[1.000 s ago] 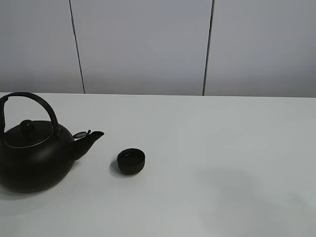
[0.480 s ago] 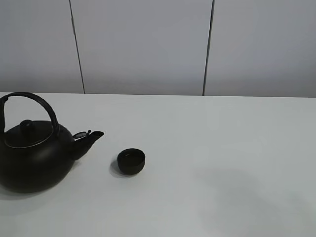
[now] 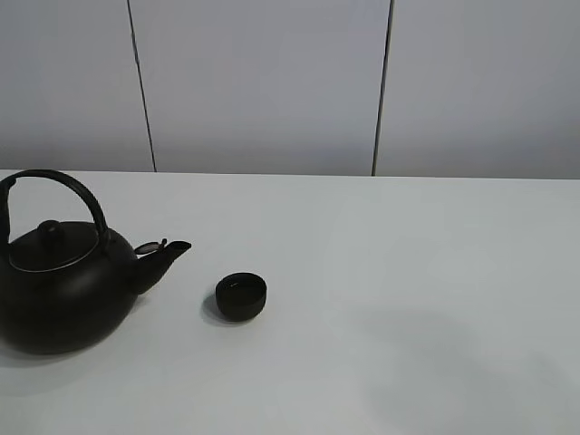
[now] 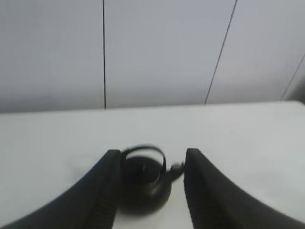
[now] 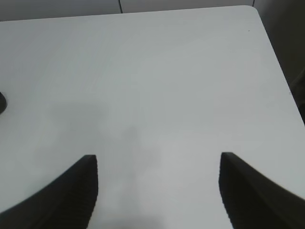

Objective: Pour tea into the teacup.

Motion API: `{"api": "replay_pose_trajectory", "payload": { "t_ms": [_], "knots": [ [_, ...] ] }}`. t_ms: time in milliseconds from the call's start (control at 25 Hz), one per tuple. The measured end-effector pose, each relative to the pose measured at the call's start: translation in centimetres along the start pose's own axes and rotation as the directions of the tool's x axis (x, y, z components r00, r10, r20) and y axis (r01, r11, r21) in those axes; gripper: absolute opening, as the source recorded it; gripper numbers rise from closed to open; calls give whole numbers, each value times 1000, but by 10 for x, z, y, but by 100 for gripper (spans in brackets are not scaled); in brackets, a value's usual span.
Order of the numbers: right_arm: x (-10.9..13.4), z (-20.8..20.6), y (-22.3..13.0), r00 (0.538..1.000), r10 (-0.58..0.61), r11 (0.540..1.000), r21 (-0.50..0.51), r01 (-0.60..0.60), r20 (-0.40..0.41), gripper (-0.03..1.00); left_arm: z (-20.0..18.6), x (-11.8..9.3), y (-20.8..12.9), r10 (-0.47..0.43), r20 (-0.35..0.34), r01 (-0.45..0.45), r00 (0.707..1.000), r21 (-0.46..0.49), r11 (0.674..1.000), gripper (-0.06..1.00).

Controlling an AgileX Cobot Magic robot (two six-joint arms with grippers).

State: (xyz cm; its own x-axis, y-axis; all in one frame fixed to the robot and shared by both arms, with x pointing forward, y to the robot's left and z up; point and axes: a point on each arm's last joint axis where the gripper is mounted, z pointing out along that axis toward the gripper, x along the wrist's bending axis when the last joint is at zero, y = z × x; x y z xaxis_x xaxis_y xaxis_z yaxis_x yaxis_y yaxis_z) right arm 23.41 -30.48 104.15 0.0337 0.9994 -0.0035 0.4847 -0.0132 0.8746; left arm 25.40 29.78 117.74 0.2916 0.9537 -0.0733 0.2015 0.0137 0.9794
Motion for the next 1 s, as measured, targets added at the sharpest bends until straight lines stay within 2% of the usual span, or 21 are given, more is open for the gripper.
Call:
{"api": "replay_pose_trajectory", "payload": {
  "t_ms": [80,240,440,600,1000],
  "knots": [
    [0,0,0,1000,0,1000,0,0,0,49,-7,2,-26,-3,-9,4,1000,120,993,31],
    [0,0,0,1000,0,1000,0,0,0,49,-4,7,-75,6,-59,13,998,315,949,31],
    [0,0,0,1000,0,1000,0,0,0,49,14,10,-116,11,-71,22,997,451,892,31],
    [0,0,0,1000,0,1000,-1,0,0,49,23,10,-133,-1,-63,32,998,495,868,31],
    [0,0,0,1000,0,1000,0,0,0,49,24,12,-132,19,-80,22,997,482,876,31]
  ]
}}
